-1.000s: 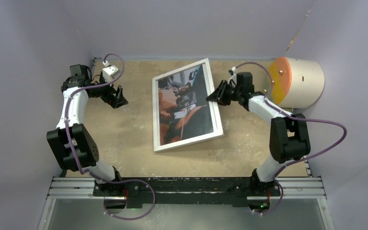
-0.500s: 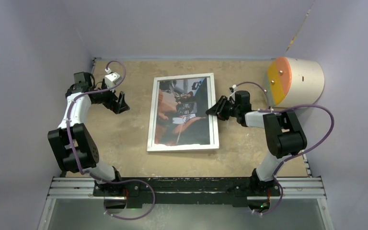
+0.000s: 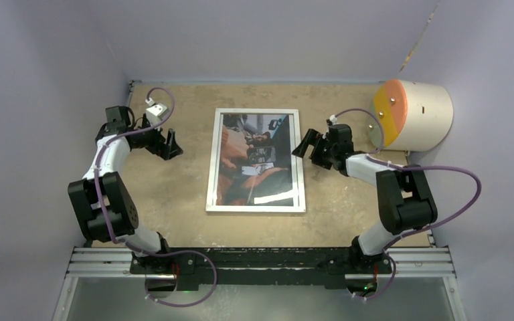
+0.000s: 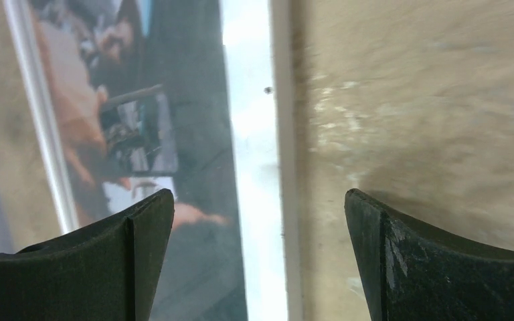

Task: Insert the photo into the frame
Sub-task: Turn over the photo frame at the center of the board, then reset both arms

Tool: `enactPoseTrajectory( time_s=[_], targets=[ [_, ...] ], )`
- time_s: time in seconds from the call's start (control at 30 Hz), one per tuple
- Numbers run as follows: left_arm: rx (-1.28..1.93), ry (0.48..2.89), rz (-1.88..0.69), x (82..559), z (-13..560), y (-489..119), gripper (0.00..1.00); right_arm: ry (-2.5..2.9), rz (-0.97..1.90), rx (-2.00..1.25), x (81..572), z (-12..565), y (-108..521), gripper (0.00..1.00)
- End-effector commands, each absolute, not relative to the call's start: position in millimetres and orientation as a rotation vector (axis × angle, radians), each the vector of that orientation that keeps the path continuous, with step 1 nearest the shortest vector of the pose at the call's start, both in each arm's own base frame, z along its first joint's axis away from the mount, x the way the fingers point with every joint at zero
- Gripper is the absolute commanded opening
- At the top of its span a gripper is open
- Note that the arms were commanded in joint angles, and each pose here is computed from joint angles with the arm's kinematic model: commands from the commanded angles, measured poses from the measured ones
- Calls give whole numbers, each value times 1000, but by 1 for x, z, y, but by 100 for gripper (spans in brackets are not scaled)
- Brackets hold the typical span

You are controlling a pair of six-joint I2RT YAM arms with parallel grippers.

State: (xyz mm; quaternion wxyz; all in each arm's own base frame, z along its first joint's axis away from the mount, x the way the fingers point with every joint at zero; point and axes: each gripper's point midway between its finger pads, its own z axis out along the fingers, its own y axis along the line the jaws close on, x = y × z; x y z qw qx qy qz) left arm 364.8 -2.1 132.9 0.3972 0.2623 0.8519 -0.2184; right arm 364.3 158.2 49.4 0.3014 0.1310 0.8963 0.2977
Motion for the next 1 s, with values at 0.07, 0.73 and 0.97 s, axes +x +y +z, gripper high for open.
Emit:
enactPoseTrajectory(
  time_s=[0.07,0.73,0.97],
  targets=[
    [506,2072,-507,383,139,3,100,2271,243,417,374,88,79,99],
    [217,1767,-507,412,77,-3,100,1586,-291,433,358,130,-35,99],
    [247,1683,-386,402,90,-5,100,1519,-266,493,354,117,-40,99]
  ],
)
